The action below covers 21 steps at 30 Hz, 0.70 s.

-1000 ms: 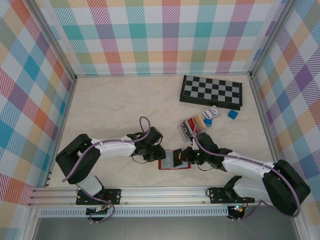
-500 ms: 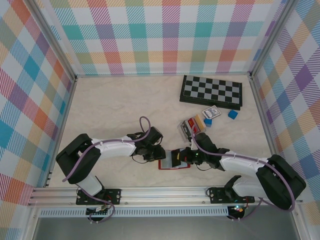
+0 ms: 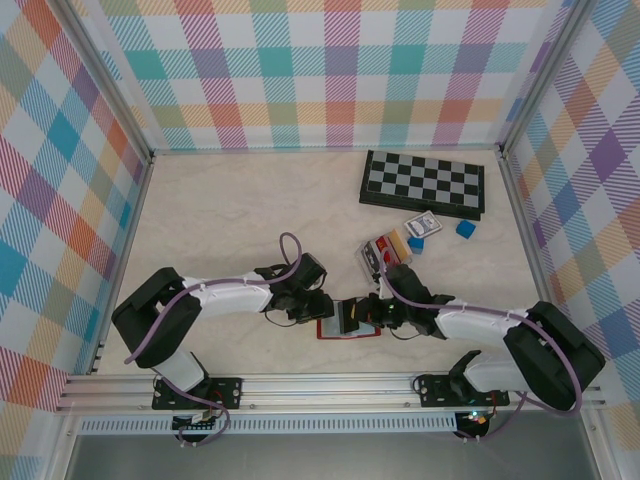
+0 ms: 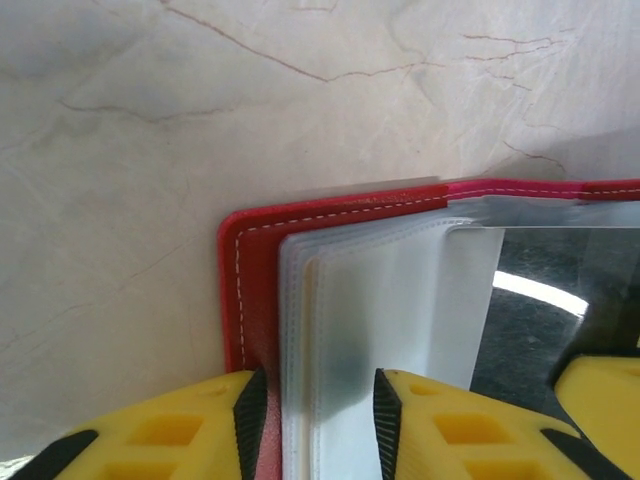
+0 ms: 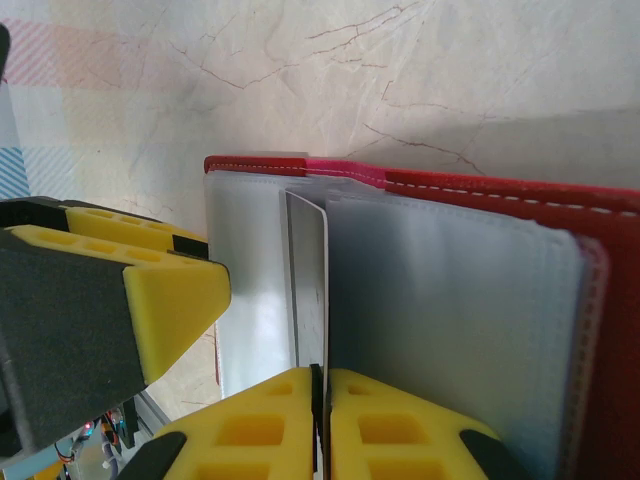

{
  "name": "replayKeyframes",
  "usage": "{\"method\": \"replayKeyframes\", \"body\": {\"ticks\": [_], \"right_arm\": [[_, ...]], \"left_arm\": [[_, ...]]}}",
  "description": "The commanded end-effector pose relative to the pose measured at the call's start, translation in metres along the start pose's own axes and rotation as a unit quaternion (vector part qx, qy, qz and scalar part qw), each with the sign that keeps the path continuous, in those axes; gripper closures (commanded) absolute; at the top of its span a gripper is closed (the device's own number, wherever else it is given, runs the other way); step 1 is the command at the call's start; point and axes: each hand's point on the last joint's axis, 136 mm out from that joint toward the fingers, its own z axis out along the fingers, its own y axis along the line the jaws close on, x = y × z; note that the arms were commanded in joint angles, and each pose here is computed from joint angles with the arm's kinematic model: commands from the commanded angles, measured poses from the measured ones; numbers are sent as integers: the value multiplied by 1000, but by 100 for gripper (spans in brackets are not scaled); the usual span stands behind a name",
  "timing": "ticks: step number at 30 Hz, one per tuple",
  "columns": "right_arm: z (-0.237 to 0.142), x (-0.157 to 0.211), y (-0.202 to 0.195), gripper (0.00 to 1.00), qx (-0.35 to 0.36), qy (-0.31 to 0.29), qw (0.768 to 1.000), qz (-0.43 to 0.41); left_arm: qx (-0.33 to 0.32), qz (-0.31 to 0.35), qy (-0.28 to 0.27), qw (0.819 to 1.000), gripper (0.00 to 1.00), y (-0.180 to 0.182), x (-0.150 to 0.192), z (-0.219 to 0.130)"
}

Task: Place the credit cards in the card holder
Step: Insert the credit card into the card slot.

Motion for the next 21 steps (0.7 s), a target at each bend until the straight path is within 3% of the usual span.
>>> {"method": "replayKeyframes", "body": {"ticks": [1, 6, 10, 17, 21], "right_arm": [[-1, 8, -12, 88, 33, 15, 999, -2], [2, 11, -2, 83, 15, 37, 999, 0], [6, 6, 5, 85, 9, 39, 999, -5], [15, 4, 14, 85, -2, 51, 999, 1], [9, 3, 10, 81, 31, 52, 998, -4]], "left_arm": [[-55, -11, -11, 998, 61, 24, 3, -6], [-55, -11, 5, 998, 70, 25, 7, 4], [-52, -12, 19, 998, 77, 24, 10, 13], [-52, -10, 20, 998, 79, 21, 11, 14], [-55, -10, 17, 998, 79, 22, 11, 12]]}}
